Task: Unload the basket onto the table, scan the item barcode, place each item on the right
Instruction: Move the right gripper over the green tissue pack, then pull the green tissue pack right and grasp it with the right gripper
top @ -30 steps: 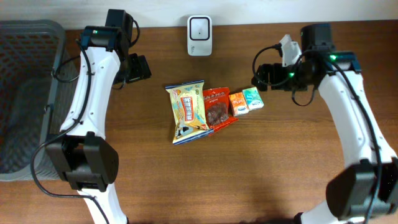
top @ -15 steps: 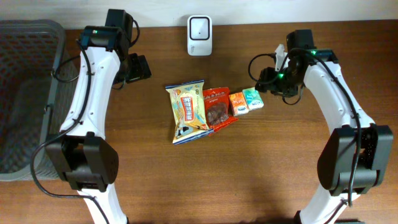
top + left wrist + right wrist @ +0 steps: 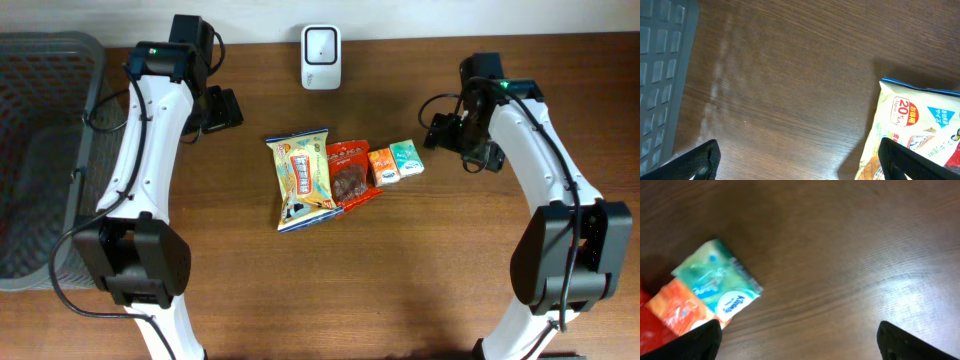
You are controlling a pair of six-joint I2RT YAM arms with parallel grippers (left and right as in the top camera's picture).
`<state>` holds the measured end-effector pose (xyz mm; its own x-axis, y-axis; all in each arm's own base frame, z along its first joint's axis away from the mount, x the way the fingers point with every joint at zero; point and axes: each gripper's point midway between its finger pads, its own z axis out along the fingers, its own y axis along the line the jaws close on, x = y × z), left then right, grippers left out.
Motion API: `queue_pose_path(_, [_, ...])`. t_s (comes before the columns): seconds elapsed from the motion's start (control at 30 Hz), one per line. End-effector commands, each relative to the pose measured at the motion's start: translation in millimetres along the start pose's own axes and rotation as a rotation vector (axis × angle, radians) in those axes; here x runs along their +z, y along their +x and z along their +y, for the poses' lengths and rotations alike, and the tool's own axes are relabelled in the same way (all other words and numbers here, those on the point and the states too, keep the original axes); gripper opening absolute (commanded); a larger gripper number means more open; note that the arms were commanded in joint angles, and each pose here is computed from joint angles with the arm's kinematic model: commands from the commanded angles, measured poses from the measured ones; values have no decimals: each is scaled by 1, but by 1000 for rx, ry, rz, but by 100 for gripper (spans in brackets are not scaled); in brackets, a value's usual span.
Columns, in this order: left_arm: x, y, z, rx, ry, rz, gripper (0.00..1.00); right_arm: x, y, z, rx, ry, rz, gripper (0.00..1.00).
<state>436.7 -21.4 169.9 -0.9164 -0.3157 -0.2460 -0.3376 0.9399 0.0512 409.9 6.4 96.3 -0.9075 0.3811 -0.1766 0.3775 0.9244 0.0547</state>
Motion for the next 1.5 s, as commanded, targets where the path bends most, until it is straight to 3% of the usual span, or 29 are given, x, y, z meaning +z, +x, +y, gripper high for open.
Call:
queue_pose_path(0.0, [0,0,-1,-9,3,2,99,-3,-8,16,-182,-88,-23,99])
queue_pose_path(0.17, [0,0,-1,-9,3,2,99,4,-10,33,-260,-183,-37,97])
queue_pose_path(0.3, [0,0,-1,-9,3,2,99,29,1,46,-356,-265,1,88])
queue_pose_path(0.37, [0,0,-1,-9,3,2,99,50,3,48,-352,-272,29,78])
queue_pose_path(0.57, [0,0,-1,-9,3,2,99,94,10,66,-345,-374,95,76])
queue_pose_path(0.63, [0,0,-1,-9,3,2,99,102,15,66,-342,-380,118,53])
queue_pose_path(0.67, [0,0,-1,-9,3,2,99,103,16,67,-340,-389,126,50])
queue_pose_path(0.73, [0,0,-1,-9,3,2,99,105,23,71,-334,-419,154,29])
queue_pose_path(0.83, [0,0,-1,-9,3,2,99,92,32,89,-319,-554,198,9])
queue_pose_path(0.9, [0,0,-1,-9,3,2,99,64,31,107,-285,-740,237,4])
queue_pose_path(1.07, [0,0,-1,-9,3,2,99,6,-10,88,-158,-899,232,4])
queue_pose_path(1.17, [0,0,-1,-9,3,2,99,-9,2,90,-247,-994,239,4])
queue_pose_path(1.23, [0,0,-1,-9,3,2,99,4,6,84,-271,-904,244,4])
queue_pose_path(1.27, [0,0,-1,-9,3,2,99,20,6,72,-267,-773,251,5])
queue_pose_path(1.3, [0,0,-1,-9,3,2,99,38,5,54,-222,-606,264,31])
queue_pose_path(1.33, [0,0,-1,-9,3,2,99,50,3,34,-175,-461,266,41])
queue_pose_path(1.37, [0,0,-1,-9,3,2,99,59,0,14,-129,-325,260,79])
queue_pose_path(1.4, [0,0,-1,-9,3,2,99,62,-1,5,-134,-271,253,98])
queue_pose_path(1.47, [0,0,-1,-9,3,2,99,61,1,5,-139,-268,261,98])
